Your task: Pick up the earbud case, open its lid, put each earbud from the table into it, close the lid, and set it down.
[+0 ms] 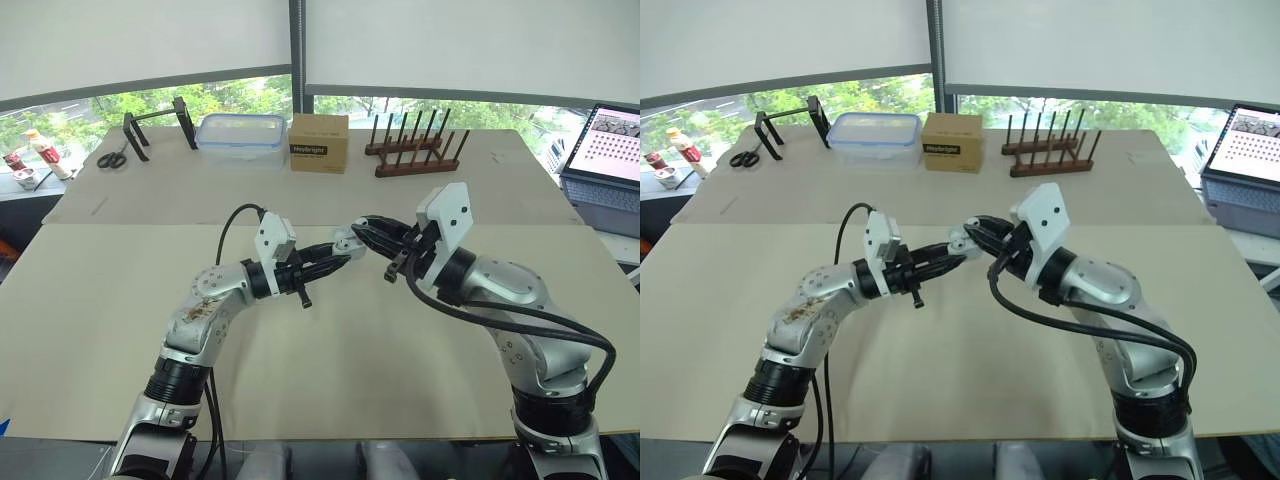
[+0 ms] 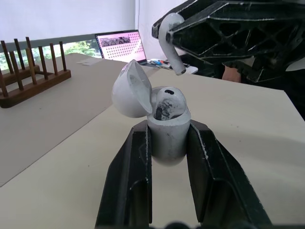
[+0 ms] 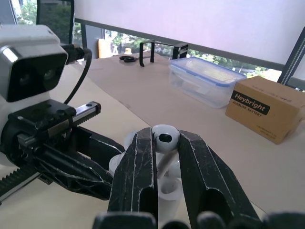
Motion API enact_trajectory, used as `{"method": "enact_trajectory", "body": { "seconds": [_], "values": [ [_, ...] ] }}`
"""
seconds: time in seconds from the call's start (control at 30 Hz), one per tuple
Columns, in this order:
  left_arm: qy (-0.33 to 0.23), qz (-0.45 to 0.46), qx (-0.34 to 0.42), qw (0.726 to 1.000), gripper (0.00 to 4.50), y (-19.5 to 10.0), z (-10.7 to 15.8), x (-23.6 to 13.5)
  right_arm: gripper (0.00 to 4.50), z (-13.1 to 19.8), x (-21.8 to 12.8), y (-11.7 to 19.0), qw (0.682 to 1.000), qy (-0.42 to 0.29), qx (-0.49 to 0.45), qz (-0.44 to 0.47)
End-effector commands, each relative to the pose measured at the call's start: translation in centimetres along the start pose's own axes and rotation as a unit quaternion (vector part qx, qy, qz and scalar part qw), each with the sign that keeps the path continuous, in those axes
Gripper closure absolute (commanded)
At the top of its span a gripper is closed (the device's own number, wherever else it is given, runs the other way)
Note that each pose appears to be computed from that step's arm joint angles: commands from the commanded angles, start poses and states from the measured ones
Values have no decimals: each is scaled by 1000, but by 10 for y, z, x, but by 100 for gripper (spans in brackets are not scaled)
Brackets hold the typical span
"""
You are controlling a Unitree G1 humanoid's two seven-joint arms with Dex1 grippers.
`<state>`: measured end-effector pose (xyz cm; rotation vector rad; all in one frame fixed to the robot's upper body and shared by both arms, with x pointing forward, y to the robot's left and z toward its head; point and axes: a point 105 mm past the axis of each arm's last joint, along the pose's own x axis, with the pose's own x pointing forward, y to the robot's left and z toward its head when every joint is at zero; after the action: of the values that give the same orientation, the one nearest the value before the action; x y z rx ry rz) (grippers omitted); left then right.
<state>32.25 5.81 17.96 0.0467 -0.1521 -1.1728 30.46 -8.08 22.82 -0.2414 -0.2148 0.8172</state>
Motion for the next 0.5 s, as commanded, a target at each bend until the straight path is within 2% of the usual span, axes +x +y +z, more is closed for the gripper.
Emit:
{"method": "enact_trajectory", "body": {
  "seconds": [0.03,0.5],
  "values": [
    [-23,-5,19,1000,398,0,15,0,419,5,-1,-1,999,-18,-28,-12],
    [-24,-6,19,1000,398,-1,16,-1,419,-14,1,4,995,-6,-100,-29]
  ]
}}
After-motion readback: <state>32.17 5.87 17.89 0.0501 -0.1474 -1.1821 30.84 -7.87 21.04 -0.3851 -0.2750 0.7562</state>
